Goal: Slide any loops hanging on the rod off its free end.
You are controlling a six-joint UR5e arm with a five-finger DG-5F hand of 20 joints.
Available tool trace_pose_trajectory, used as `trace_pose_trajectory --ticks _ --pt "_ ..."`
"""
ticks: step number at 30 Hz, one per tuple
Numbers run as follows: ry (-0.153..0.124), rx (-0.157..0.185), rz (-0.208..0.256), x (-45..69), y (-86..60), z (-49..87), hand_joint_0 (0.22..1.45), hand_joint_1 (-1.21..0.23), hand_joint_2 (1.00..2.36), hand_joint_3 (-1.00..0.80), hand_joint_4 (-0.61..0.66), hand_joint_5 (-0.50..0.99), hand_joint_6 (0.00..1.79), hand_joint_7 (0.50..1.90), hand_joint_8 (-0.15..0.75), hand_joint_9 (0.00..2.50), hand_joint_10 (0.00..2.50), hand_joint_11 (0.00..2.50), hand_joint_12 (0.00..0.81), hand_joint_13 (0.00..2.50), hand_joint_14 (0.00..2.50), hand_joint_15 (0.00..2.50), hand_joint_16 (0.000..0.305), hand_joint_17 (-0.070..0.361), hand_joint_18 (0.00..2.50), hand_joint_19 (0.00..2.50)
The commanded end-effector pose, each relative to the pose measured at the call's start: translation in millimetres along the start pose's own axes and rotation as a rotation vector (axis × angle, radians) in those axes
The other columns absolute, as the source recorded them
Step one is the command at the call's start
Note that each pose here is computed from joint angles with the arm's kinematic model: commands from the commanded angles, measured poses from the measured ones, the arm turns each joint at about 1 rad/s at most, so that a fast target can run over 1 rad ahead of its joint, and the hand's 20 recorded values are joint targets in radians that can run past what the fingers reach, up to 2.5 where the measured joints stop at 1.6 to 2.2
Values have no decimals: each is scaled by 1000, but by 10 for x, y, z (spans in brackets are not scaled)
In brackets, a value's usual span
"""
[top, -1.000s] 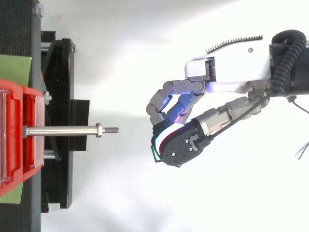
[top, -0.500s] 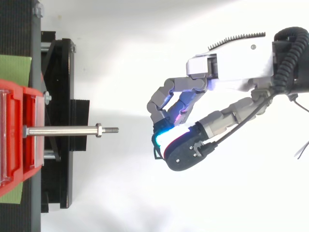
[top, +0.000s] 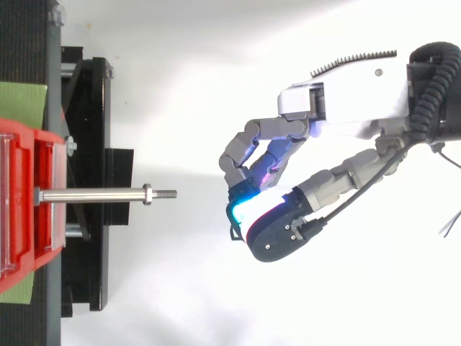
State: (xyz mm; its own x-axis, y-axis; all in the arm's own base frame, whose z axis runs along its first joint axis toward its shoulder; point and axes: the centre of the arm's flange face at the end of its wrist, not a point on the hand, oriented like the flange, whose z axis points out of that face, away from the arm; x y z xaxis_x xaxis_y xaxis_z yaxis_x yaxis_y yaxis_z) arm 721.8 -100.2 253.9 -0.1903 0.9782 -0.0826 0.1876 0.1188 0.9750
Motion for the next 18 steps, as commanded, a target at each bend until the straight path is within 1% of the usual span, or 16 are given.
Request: trace_pose_trajectory --ticks 1,2,3,5,6,7,9,10,12,16,18 --pt "1 2 -1 2 -1 -2 658 -829 1012 -318 224 -200 859 1190 343 868 15 601 401 678 7 202 62 141 736 341" --pt "0 -3 -3 -1 40 -18 643 -799 1008 -388 221 -194 859 1208 343 871 14 583 400 679 7 195 62 140 736 342" --pt "0 -4 -3 -1 50 -22 640 -777 1006 -417 226 -184 855 1236 344 884 17 588 399 680 7 196 62 139 738 346" --pt "-1 -13 -8 -6 131 -55 626 -709 1003 -463 231 -170 851 1269 347 911 19 591 397 687 7 197 62 139 745 345" --pt "-4 -22 -18 -11 202 -83 620 -686 1002 -466 232 -168 850 1275 353 924 15 597 398 691 8 201 61 138 746 345" --pt "-4 -22 -18 -11 202 -83 612 -636 1003 -464 232 -160 847 1287 351 930 16 590 398 691 7 196 61 138 744 351" --pt "-3 -24 -36 -3 284 -128 607 -604 1005 -446 233 -154 844 1319 359 952 14 587 397 694 7 201 61 138 744 354" --pt "8 36 -46 24 282 -225 608 -596 1006 -420 229 -151 846 1340 360 961 15 595 397 695 7 202 61 138 743 349" --pt "10 54 -43 18 264 -247 611 -596 1010 -376 217 -147 851 1358 362 966 14 591 397 696 7 203 61 138 744 362" --pt "10 59 -41 28 252 -243 604 -678 1017 -241 204 -144 858 1376 369 968 17 589 403 700 7 203 61 138 751 350" --pt "8 54 -42 25 265 -244 599 -699 1020 -202 204 -148 863 1369 370 961 15 607 406 700 7 201 62 139 752 351"
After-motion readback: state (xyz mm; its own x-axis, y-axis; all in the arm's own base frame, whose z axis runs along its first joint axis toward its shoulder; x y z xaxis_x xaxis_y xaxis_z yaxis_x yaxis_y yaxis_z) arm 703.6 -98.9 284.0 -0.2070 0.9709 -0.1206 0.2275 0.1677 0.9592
